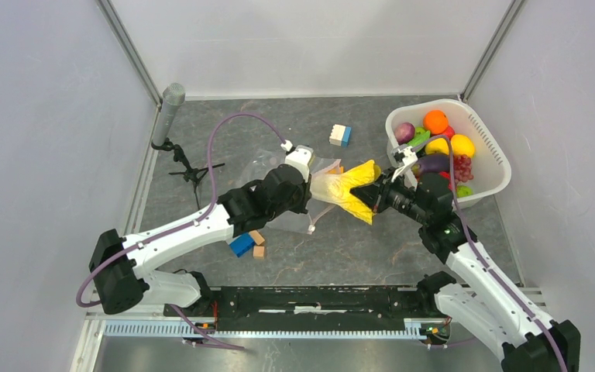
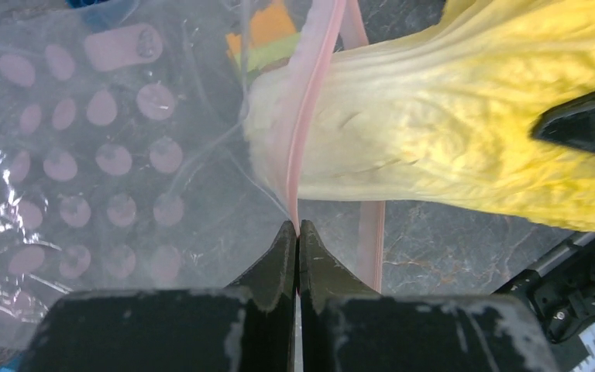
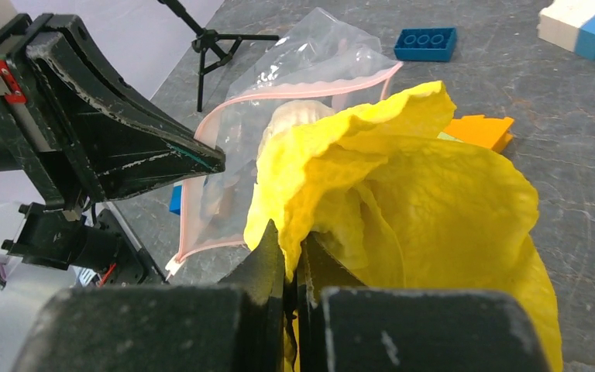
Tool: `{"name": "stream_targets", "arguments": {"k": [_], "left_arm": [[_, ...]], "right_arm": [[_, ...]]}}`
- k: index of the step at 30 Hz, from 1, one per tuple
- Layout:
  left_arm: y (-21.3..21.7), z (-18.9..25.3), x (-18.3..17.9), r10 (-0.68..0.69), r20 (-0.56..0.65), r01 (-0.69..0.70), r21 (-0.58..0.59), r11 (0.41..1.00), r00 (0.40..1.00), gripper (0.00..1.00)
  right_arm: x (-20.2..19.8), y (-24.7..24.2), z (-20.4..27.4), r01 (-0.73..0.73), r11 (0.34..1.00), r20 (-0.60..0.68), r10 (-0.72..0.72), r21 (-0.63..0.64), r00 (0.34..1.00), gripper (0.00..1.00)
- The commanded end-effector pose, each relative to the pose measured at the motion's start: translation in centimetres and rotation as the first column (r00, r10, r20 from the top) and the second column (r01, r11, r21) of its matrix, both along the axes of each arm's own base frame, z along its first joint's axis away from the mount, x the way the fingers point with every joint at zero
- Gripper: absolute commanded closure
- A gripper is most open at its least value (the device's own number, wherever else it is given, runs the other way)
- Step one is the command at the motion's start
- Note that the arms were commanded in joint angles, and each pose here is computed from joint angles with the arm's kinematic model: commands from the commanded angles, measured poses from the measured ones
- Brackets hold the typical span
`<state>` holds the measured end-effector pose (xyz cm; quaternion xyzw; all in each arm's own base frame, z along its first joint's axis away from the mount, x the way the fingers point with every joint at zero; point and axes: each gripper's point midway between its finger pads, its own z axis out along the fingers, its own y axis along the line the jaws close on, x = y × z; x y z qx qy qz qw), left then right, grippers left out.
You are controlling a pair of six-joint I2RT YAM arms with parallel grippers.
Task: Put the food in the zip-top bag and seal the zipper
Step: Place the fake vegetable in the zipper food storage bag.
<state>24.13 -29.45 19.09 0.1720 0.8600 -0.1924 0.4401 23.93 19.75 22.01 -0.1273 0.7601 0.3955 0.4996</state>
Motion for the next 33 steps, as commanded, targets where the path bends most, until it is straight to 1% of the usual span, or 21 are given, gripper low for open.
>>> {"name": "stream_targets", "arguments": {"k": [1, 6, 8, 11, 13, 17, 20, 24, 25, 27, 29, 30, 31, 33], "left_arm": [[-2.6, 4.2, -0.2, -0.036, 0.009, 0.037, -0.163, 0.986, 0.999, 0.98], [-2.8, 3.8, -0.2, -0.04, -0.001, 0.04, -0.156, 0.987, 0.999, 0.98], [-2.6, 3.8, -0.2, -0.039, 0.006, 0.04, -0.15, 0.988, 0.999, 0.98], [-2.2, 4.3, -0.2, -0.054, 0.034, 0.058, -0.128, 0.99, 0.998, 0.98], [-2.2, 4.9, -0.4, -0.074, 0.05, 0.08, -0.133, 0.988, 0.996, 0.98], [-3.0, 6.3, -1.1, -0.112, 0.056, 0.121, -0.196, 0.973, 0.992, 0.98], [-3.7, 6.8, -1.6, -0.145, 0.054, 0.154, -0.235, 0.96, 0.988, 0.98], [-3.7, 7.5, -1.9, -0.158, 0.059, 0.168, -0.256, 0.952, 0.986, 0.98], [-3.7, 7.8, -2.1, -0.161, 0.06, 0.171, -0.265, 0.949, 0.985, 0.98], [-3.6, 8.2, -2.5, -0.162, 0.053, 0.17, -0.289, 0.942, 0.985, 0.98], [-3.6, 8.4, -2.9, -0.174, 0.052, 0.182, -0.307, 0.934, 0.983, 0.98], [-3.6, 8.4, -3.1, -0.184, 0.056, 0.192, -0.313, 0.93, 0.981, 0.98], [-3.6, 8.3, -3.2, -0.186, 0.059, 0.195, -0.317, 0.928, 0.981, 0.98], [-3.2, 7.6, -3.1, -0.176, 0.056, 0.184, -0.302, 0.935, 0.983, 0.98]], "right_arm": [[0.5, 1.5, 2.4, -0.017, 0.999, 0.088, 0.014, 0.041, 0.996, 1.0], [-0.3, 2.9, 3.7, -0.068, 0.995, 0.13, 0.058, 0.078, 0.99, 1.0], [-0.9, 3.5, 4.6, -0.121, 0.988, 0.167, 0.103, 0.098, 0.981, 1.0], [-1.8, 4.4, 4.6, -0.206, 0.975, 0.176, 0.189, 0.083, 0.966, 1.0], [-2.1, 5.0, 4.1, -0.233, 0.971, 0.176, 0.219, 0.062, 0.96, 1.0], [-1.6, 5.6, 2.9, -0.181, 0.982, 0.183, 0.186, -0.046, 0.965, 1.0], [-1.8, 6.6, 2.4, -0.191, 0.977, 0.197, 0.207, -0.096, 0.958, 1.0], [-1.3, 7.1, 1.6, -0.153, 0.98, 0.202, 0.177, -0.129, 0.963, 1.0], [-0.9, 6.9, 1.6, -0.118, 0.985, 0.205, 0.142, -0.129, 0.968, 1.0], [0.0, 6.1, 1.9, -0.027, 0.996, 0.217, 0.046, -0.09, 0.975, 1.0], [0.5, 5.6, 2.9, 0.029, 1.0, 0.244, -0.029, 0.003, 0.969, 1.0], [0.5, 5.6, 3.5, 0.034, 0.998, 0.255, -0.047, 0.056, 0.966, 1.0], [0.3, 5.8, 3.9, 0.023, 0.996, 0.259, -0.045, 0.084, 0.965, 1.0], [-0.7, 7.3, 4.9, -0.077, 0.991, 0.281, 0.043, 0.111, 0.959, 1.0]]}}
